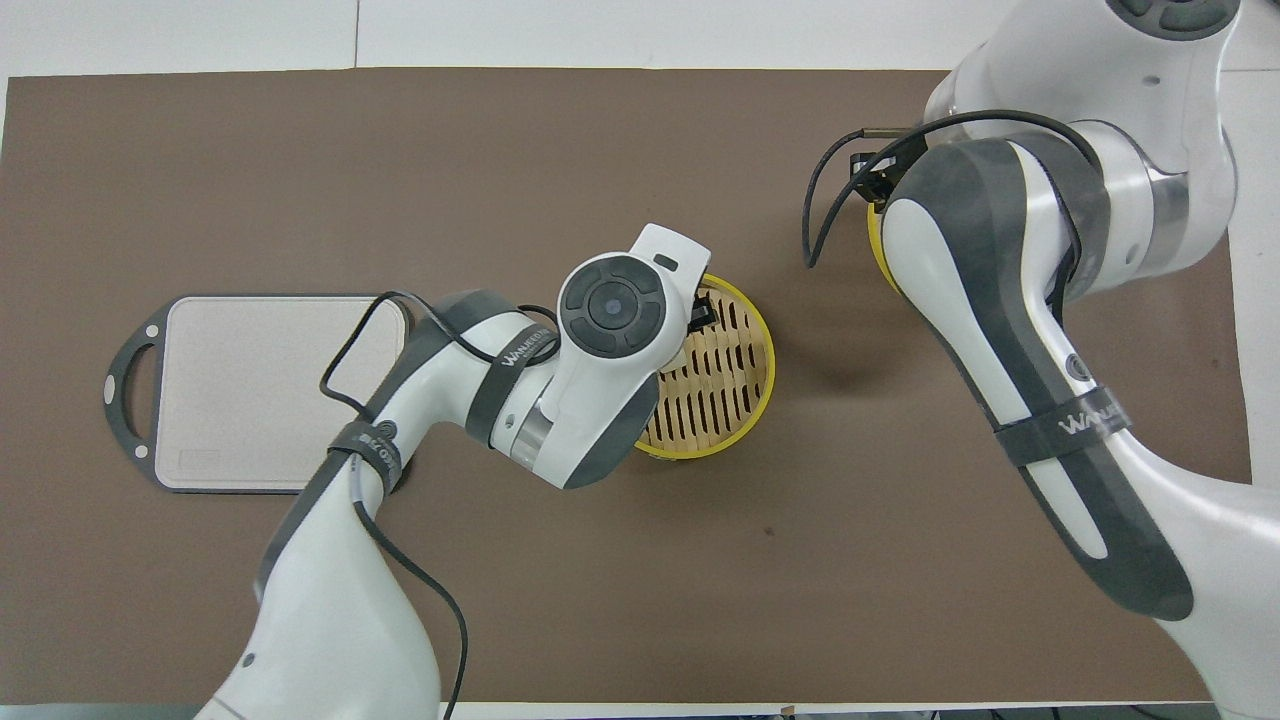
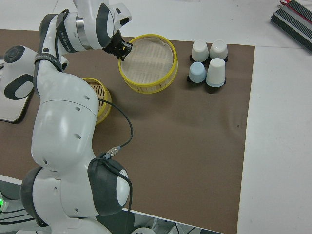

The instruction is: Place bun in steamer

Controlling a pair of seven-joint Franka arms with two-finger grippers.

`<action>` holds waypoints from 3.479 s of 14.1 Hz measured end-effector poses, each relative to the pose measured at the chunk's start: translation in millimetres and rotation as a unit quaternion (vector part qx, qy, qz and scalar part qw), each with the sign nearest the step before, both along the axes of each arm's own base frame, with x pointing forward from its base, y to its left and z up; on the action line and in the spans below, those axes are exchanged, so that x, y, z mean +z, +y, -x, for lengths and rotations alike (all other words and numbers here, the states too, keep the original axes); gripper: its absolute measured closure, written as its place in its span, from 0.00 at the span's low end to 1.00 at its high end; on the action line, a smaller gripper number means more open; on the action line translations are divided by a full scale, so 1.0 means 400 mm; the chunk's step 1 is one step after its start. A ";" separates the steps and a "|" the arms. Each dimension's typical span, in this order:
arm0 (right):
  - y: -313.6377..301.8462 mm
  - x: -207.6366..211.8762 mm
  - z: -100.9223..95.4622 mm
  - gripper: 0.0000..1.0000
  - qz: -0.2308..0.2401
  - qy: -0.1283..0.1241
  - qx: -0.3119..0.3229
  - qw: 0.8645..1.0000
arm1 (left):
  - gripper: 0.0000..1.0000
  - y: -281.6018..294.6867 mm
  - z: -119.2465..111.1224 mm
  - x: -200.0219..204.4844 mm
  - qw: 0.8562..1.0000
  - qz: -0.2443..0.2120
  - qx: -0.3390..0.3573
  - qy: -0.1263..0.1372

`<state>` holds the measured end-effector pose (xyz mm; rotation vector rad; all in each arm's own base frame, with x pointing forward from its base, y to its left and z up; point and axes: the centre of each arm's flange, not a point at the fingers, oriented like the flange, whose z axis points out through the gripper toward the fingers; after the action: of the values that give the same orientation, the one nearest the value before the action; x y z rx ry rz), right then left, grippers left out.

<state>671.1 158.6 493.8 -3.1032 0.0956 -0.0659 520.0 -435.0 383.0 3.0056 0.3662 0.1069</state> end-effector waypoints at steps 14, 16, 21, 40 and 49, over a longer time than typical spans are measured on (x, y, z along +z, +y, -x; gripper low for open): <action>0.681 -0.121 0.254 0.92 -0.017 -0.002 -0.044 0.999 | 0.00 0.858 -0.094 0.464 0.994 -0.011 -0.085 0.068; 0.716 -0.158 0.257 0.92 -0.021 -0.007 -0.036 0.999 | 0.00 0.914 -0.099 0.471 0.995 -0.009 -0.076 0.065; 0.731 -0.199 0.258 0.92 -0.017 -0.008 -0.034 0.999 | 0.00 0.953 -0.100 0.479 0.994 -0.047 -0.075 0.061; 0.763 -0.235 0.299 0.92 -0.006 0.003 -0.031 1.000 | 0.00 0.993 -0.019 0.585 0.985 -0.059 -0.150 0.062; 0.742 -0.250 0.288 0.92 -0.001 0.004 -0.036 0.999 | 0.00 0.996 -0.020 0.585 0.987 -0.031 -0.145 0.061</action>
<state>556.1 455.4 393.8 -3.0980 0.2084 -0.0565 527.9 -36.4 616.9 3.0955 -0.0674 -0.0919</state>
